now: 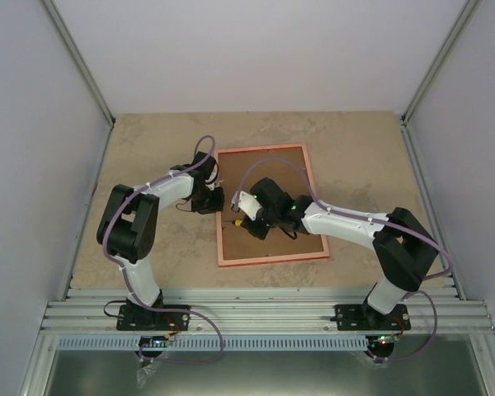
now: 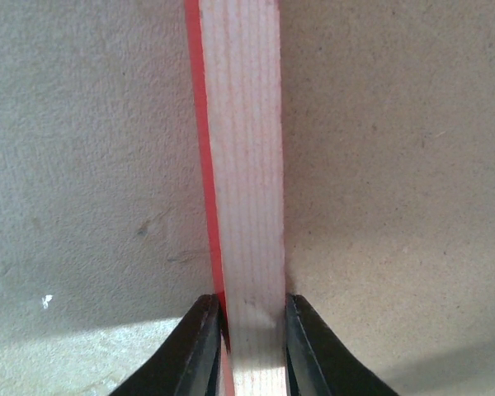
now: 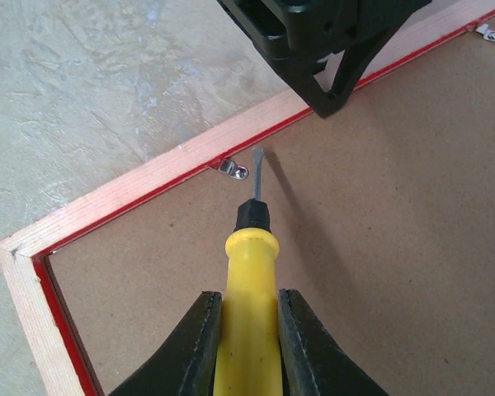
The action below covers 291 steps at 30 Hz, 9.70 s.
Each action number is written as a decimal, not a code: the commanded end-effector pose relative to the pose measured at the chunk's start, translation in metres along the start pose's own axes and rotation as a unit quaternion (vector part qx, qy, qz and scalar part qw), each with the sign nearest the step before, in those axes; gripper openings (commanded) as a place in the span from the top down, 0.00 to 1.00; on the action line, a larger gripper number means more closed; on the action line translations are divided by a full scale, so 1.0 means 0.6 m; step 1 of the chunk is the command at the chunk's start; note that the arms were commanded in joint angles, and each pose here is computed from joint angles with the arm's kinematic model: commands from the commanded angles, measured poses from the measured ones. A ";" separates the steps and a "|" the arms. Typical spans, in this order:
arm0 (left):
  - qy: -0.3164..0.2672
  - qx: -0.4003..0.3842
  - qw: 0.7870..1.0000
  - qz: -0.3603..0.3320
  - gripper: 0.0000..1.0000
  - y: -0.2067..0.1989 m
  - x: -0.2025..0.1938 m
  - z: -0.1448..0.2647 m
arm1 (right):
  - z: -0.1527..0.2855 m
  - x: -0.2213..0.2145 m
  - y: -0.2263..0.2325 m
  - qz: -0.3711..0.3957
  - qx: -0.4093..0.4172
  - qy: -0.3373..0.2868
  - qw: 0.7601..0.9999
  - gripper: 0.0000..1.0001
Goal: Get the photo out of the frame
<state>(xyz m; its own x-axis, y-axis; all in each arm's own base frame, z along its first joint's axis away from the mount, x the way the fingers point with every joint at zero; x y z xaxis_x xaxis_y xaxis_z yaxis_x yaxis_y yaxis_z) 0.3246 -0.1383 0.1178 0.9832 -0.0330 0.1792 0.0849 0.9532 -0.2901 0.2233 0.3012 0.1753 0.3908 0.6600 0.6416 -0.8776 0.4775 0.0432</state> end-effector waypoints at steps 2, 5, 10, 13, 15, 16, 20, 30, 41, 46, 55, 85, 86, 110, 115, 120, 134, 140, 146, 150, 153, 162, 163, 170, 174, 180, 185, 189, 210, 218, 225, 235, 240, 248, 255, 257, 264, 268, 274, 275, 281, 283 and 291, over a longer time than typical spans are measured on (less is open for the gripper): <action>0.016 0.003 1.000 -0.002 0.80 0.006 -0.001 -0.012 | -0.009 0.009 0.009 0.017 0.014 0.004 1.000 0.99; 0.016 0.003 1.000 -0.002 0.80 0.006 -0.002 -0.011 | -0.013 0.010 0.011 0.020 0.016 0.010 1.000 1.00; 0.014 0.002 1.000 -0.004 0.80 0.005 -0.001 -0.009 | -0.018 0.005 0.014 0.022 0.020 0.026 0.999 0.99; 0.014 0.003 1.000 -0.004 0.80 0.005 0.000 -0.008 | -0.017 0.005 0.017 0.024 0.022 0.036 0.999 0.99; 0.015 0.002 1.000 -0.005 0.80 0.005 0.000 -0.009 | -0.016 0.005 0.019 0.024 0.027 0.039 0.999 0.99; 0.015 0.002 1.000 -0.005 0.80 0.005 0.000 -0.009 | -0.016 0.005 0.020 0.023 0.031 0.042 0.998 0.99; 0.016 0.002 1.000 -0.005 0.80 0.005 0.000 -0.010 | -0.020 0.003 0.023 0.025 0.038 0.063 0.997 1.00; 0.015 0.005 1.000 -0.005 0.80 0.006 0.000 -0.009 | -0.014 -0.004 0.022 0.033 0.016 0.095 0.995 0.99; 0.016 0.009 1.000 -0.006 0.80 0.007 0.000 -0.010 | 0.010 -0.009 0.017 0.039 -0.017 0.095 0.995 0.99; 0.017 0.010 1.000 -0.006 0.80 0.007 -0.001 -0.010 | 0.009 -0.008 0.017 0.036 -0.018 0.089 0.995 0.99; 0.018 0.007 1.000 -0.006 0.80 0.007 -0.001 -0.010 | 0.039 0.005 0.017 0.026 -0.016 0.037 0.999 1.00; 0.037 -0.017 0.999 -0.036 0.74 -0.024 -0.054 0.006 | 0.027 0.038 -0.092 -0.094 -0.100 -0.078 0.987 0.99; 0.030 -0.013 0.999 -0.034 0.71 -0.025 -0.052 0.011 | 0.023 0.039 -0.096 -0.095 -0.100 -0.080 0.987 0.99; -0.003 -0.015 1.000 -0.017 0.55 -0.011 0.032 0.000 | -0.050 0.076 -0.151 -0.130 -0.086 -0.091 0.984 0.99; 0.005 -0.016 1.000 -0.018 0.68 -0.009 0.030 -0.009 | -0.064 0.077 -0.155 -0.134 -0.084 -0.084 0.984 1.00; 0.014 -0.018 1.000 -0.018 0.73 -0.007 0.026 -0.017 | -0.074 0.076 -0.156 -0.136 -0.080 -0.077 0.984 1.00; 0.015 -0.022 0.999 -0.018 0.80 -0.008 0.026 -0.016 | -0.085 0.066 -0.156 -0.145 -0.076 -0.046 0.985 0.99; 0.015 -0.022 0.999 -0.018 0.81 -0.008 0.025 -0.015 | -0.080 0.064 -0.157 -0.157 -0.086 -0.049 0.983 0.99; 0.015 -0.022 0.999 -0.018 0.81 -0.008 0.025 -0.015 | -0.072 0.065 -0.158 -0.163 -0.097 -0.058 0.980 0.99; 0.014 -0.022 0.999 -0.018 0.81 -0.008 0.025 -0.014 | -0.071 0.068 -0.158 -0.166 -0.095 -0.061 0.980 0.99; 0.014 -0.023 0.999 -0.018 0.81 -0.008 0.025 -0.014 | -0.070 0.070 -0.158 -0.167 -0.095 -0.065 0.979 0.99; 0.014 -0.022 0.999 -0.019 0.81 -0.008 0.026 -0.013 | -0.082 0.066 -0.160 -0.168 -0.091 -0.051 0.980 1.00; 0.014 -0.022 0.999 -0.019 0.81 -0.009 0.026 -0.013 | -0.084 0.065 -0.160 -0.168 -0.091 -0.049 0.980 0.99; 0.014 -0.024 0.999 -0.019 0.82 -0.009 0.027 -0.012 | -0.091 0.064 -0.155 -0.159 -0.069 -0.041 0.984 0.99; 0.014 -0.024 0.999 -0.019 0.82 -0.009 0.027 -0.013 | -0.099 0.061 -0.153 -0.159 -0.063 -0.027 0.985 1.00; 0.014 -0.023 0.999 -0.019 0.82 -0.009 0.027 -0.013 | -0.098 0.060 -0.148 -0.150 -0.050 -0.016 0.987 0.99; 0.014 -0.022 1.000 -0.018 0.82 -0.009 0.027 -0.013 | -0.095 0.061 -0.139 -0.138 -0.035 -0.002 0.990 0.99; 0.013 -0.019 1.000 -0.019 0.82 -0.008 0.027 -0.012 | -0.088 0.062 -0.127 -0.128 -0.018 0.008 0.992 0.99; 0.011 -0.015 1.000 -0.020 0.82 -0.008 0.028 -0.010 | -0.069 0.041 -0.126 -0.115 -0.054 0.065 0.990 0.99; 0.011 -0.014 1.000 -0.019 0.82 -0.008 0.027 -0.010 | -0.055 0.030 -0.130 -0.124 -0.088 0.060 0.987 1.00; 0.012 -0.014 1.000 -0.019 0.82 -0.007 0.027 -0.010 | -0.051 0.028 -0.139 -0.163 -0.104 0.037 0.980 1.00; 0.008 -0.011 1.000 -0.013 0.82 -0.005 0.027 -0.008 | -0.024 0.036 -0.142 -0.185 -0.094 -0.004 0.978 0.99; -0.002 -0.019 1.000 0.009 0.87 0.003 0.028 -0.002 | 0.014 0.035 -0.153 -0.195 -0.114 -0.037 0.974 0.99; -0.034 -0.013 0.997 0.074 0.88 0.017 0.024 0.020 | 0.068 0.021 -0.166 -0.211 -0.136 -0.081 0.964 0.99; -0.068 -0.028 0.983 0.166 0.89 0.022 0.007 0.032 | 0.085 0.014 -0.171 -0.212 -0.129 -0.099 0.964 0.99; -0.084 -0.028 0.976 0.201 0.89 0.027 -0.005 0.036 | 0.086 0.013 -0.172 -0.212 -0.124 -0.103 0.964 1.00; -0.096 -0.072 0.953 0.279 0.84 0.018 -0.066 0.042 | 0.086 0.012 -0.176 -0.209 -0.109 -0.113 0.965 0.99; -0.104 -0.061 0.955 0.271 0.76 -0.005 -0.085 0.054 | 0.085 0.011 -0.181 -0.210 -0.102 -0.117 0.965 1.00; -0.133 -0.022 0.961 0.243 0.61 -0.009 -0.075 0.098 | 0.085 0.010 -0.185 -0.212 -0.095 -0.123 0.965 1.00; -0.142 -0.012 0.962 0.233 0.59 -0.010 -0.070 0.106 | 0.086 0.009 -0.185 -0.213 -0.096 -0.124 0.964 1.00; -0.167 0.069 0.975 0.133 0.47 -0.015 -0.011 0.134 | 0.099 0.003 -0.188 -0.220 -0.108 -0.135 0.960 1.00; -0.165 0.088 0.978 0.090 0.40 -0.016 0.016 0.134 | 0.103 -0.001 -0.188 -0.221 -0.110 -0.138 0.959 0.99; -0.143 0.167 0.974 -0.057 0.27 -0.020 0.115 0.100 | 0.107 -0.021 -0.180 -0.221 -0.106 -0.128 0.961 1.00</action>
<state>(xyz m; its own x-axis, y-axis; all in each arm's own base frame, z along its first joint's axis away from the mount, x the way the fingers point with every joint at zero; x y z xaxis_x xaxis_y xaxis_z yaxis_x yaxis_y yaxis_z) 0.3653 -0.1365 0.1937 0.8777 0.1015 0.4684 -0.0540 0.9920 -0.1138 0.3003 0.2087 0.2040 0.6292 0.2359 0.7406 -0.5484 0.8099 0.2080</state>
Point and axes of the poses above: each gripper's point midway between its finger pads, its own z axis back along the fingers, its own y axis along the line the jaws close on, x = y × z, the point moved 10 cm from there along z, back along the fingers, and after that the axes turned 6 degrees about -z, right-handed, at the moved point
